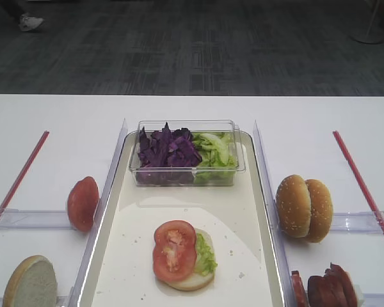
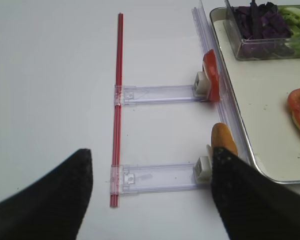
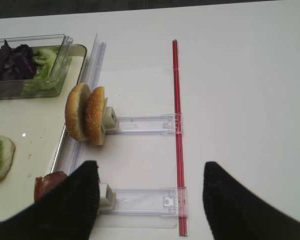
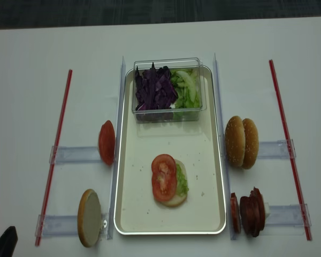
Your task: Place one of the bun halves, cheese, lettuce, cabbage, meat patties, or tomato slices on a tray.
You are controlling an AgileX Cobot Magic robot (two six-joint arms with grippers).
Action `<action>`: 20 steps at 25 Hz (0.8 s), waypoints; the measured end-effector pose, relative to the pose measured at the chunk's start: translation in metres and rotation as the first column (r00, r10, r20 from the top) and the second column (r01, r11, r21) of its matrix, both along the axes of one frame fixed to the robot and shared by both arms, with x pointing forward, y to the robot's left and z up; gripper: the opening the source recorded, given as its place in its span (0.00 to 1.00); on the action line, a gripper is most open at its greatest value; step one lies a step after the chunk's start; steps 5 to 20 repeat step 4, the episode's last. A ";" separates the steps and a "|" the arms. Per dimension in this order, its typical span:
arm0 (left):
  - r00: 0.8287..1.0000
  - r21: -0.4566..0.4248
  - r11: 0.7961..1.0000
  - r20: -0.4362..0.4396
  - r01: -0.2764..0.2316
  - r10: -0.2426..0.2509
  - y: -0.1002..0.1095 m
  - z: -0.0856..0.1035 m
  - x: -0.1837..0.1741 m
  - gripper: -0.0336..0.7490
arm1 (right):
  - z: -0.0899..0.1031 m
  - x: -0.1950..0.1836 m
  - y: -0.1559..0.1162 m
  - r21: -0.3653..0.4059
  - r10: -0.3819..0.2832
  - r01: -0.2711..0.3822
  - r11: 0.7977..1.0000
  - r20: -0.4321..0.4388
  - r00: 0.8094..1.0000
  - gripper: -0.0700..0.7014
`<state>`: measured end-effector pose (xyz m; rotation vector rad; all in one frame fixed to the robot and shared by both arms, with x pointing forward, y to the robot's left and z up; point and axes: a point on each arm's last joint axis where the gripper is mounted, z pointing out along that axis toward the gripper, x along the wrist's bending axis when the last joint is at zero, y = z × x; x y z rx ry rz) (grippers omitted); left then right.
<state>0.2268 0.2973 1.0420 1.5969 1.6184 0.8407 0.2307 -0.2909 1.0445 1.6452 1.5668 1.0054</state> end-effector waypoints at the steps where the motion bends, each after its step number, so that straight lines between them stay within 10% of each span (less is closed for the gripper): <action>1: 1.000 0.000 1.000 0.000 0.000 0.000 0.000 0.000 0.000 0.65 | 0.000 0.000 0.000 0.000 0.000 0.000 1.000 0.000 1.000 0.71; 20: 1.000 0.000 1.000 0.000 0.000 0.000 0.000 0.000 0.000 0.65 | 0.000 0.000 0.000 0.000 0.000 0.000 1.000 0.000 1.000 0.71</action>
